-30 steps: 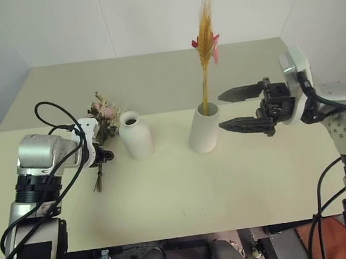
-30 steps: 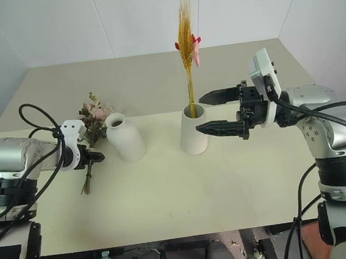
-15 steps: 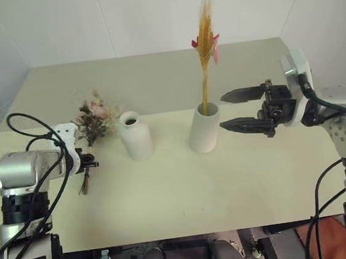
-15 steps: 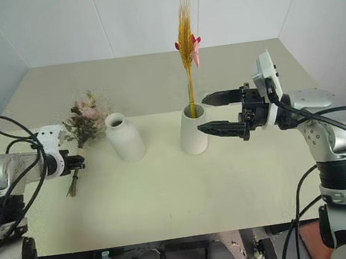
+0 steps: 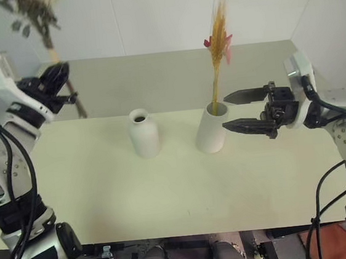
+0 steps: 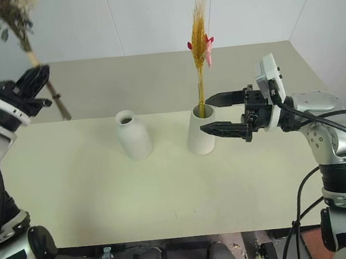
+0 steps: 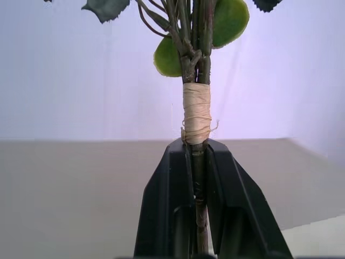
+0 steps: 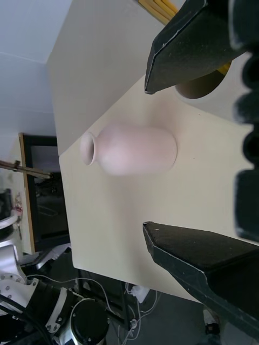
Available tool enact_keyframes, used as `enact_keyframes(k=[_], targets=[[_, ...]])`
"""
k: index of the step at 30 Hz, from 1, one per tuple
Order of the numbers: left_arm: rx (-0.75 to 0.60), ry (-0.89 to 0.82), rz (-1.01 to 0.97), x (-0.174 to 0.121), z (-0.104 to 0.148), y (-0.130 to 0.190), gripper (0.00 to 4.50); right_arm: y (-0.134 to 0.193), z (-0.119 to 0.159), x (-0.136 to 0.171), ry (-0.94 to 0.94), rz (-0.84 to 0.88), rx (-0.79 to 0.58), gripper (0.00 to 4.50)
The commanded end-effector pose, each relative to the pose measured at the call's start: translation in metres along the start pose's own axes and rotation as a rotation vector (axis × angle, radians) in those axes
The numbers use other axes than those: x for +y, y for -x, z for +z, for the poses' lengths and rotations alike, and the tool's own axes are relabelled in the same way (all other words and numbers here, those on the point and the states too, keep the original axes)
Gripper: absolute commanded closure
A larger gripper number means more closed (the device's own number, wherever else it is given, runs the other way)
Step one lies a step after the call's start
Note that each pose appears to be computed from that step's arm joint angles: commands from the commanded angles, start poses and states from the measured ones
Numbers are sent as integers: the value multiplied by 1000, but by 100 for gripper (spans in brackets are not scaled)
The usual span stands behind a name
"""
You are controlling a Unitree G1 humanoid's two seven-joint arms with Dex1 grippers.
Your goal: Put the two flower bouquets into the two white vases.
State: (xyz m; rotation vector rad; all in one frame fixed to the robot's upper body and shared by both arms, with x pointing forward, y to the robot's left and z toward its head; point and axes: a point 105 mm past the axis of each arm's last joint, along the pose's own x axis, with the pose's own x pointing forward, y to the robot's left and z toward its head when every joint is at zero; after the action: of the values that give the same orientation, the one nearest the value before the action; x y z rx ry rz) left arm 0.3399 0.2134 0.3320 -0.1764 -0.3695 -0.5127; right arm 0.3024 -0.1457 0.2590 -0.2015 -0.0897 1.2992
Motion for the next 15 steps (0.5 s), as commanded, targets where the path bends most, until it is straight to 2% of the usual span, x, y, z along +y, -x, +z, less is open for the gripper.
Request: enact_keyframes(k=[1,6,15], targets=[[-84,27,-184,-34,16,-14,441,5,14,2,62,-25,-32,0],[-51,56,-303,-51,3,-30,441,8,14,4,66,-49,-37,0],[30,10,-336,-48,-27,-36,441,12,16,8,70,-92,-48,0]])
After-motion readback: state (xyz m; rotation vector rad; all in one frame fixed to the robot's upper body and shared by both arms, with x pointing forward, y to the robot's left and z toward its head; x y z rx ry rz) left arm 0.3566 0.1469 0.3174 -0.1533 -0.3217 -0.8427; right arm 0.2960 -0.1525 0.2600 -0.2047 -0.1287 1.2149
